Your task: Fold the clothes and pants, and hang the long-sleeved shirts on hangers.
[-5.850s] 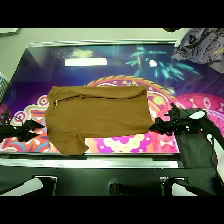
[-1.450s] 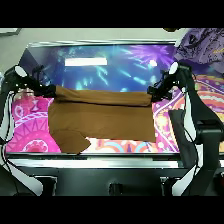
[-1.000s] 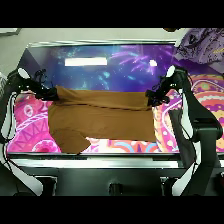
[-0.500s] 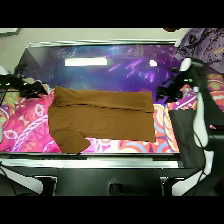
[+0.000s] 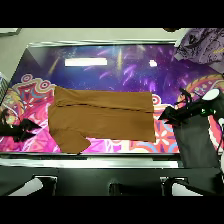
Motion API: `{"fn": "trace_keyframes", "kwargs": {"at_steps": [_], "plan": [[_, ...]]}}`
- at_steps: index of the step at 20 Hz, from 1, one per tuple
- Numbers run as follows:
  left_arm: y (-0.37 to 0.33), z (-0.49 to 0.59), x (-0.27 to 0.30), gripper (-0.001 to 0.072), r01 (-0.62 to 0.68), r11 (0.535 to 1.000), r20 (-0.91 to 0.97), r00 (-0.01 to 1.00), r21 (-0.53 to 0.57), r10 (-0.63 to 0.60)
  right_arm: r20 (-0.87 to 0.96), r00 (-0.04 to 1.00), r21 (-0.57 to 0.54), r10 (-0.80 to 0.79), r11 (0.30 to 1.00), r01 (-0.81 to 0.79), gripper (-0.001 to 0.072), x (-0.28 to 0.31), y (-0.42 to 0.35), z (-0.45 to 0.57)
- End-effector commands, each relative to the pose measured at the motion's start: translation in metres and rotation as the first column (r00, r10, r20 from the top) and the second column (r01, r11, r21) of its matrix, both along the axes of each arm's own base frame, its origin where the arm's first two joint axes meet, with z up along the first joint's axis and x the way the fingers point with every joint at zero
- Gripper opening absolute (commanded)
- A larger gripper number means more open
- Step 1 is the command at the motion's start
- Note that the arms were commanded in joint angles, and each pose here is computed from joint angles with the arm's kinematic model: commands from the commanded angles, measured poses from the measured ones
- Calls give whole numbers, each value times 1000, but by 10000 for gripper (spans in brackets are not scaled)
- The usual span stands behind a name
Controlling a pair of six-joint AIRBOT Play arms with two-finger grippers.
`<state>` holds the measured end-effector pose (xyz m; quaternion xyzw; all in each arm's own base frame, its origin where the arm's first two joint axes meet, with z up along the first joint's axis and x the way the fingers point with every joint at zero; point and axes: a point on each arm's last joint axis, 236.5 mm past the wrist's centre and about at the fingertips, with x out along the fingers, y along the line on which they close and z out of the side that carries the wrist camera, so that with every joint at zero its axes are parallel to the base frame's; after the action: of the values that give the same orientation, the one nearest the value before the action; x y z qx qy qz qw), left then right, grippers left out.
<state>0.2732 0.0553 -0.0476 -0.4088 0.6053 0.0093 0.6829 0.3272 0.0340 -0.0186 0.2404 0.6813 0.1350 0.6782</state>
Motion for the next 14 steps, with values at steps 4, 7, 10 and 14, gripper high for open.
{"fn": "trace_keyframes", "kwargs": {"at_steps": [4,7,10,14], "plan": [[-55,-41,-56,530,12,999,-49,999,-32,-14,64,997,45,-35,998,32,480,-4,11,2],[-72,-47,-57,530,65,997,-46,997,-29,-67,81,995,78,-54,996,48,479,1,16,6],[-87,-50,-49,530,115,993,-23,993,-14,-115,84,995,93,-61,994,53,479,3,19,9],[-109,-56,-39,522,149,989,-7,989,-28,-149,87,994,114,-69,992,59,479,5,23,11]]}}
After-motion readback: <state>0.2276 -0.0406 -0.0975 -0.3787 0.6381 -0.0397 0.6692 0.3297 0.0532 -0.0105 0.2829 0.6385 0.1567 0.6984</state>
